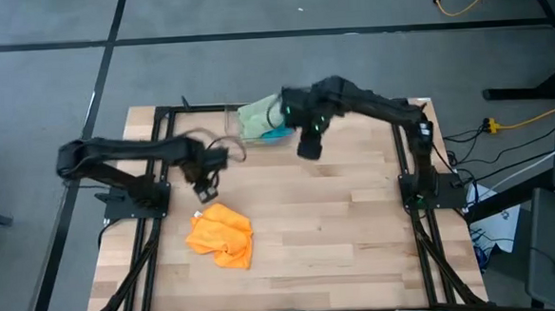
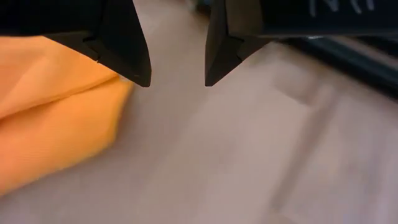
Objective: Fold microfiber towels
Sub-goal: Fold the orange towel
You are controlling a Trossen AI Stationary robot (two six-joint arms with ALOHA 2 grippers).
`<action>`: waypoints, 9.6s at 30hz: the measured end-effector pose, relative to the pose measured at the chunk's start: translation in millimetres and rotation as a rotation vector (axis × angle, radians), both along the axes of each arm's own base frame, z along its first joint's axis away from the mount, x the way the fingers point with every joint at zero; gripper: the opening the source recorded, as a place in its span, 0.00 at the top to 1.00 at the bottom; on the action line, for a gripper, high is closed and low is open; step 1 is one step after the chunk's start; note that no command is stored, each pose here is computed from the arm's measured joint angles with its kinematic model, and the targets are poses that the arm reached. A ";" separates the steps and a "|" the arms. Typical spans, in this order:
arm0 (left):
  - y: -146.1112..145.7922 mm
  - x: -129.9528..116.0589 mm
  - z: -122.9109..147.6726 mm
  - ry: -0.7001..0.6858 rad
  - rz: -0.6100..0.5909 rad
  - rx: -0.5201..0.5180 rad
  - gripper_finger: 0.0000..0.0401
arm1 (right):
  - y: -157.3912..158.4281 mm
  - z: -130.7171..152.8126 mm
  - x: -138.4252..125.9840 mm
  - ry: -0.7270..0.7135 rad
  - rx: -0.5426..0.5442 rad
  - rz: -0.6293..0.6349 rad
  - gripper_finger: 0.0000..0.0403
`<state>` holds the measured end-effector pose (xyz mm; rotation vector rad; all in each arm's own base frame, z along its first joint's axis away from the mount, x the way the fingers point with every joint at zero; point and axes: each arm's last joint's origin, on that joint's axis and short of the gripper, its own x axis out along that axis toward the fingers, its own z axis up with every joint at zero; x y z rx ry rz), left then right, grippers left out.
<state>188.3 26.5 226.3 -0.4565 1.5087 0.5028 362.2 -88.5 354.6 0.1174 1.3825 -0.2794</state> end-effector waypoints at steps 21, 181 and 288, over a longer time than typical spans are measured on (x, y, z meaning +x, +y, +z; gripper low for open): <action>-72.2 11.0 29.1 -0.967 -0.405 0.197 0.65 | 177.7 -112.6 -75.1 -0.536 0.002 0.165 0.73; -70.8 17.3 39.1 -1.073 -0.451 0.253 0.65 | 138.0 3.8 -6.3 -0.202 -0.404 -0.318 0.99; -25.5 117.6 -73.0 -0.957 -0.285 0.128 0.65 | 161.8 127.7 -37.5 -0.703 -0.346 0.344 0.99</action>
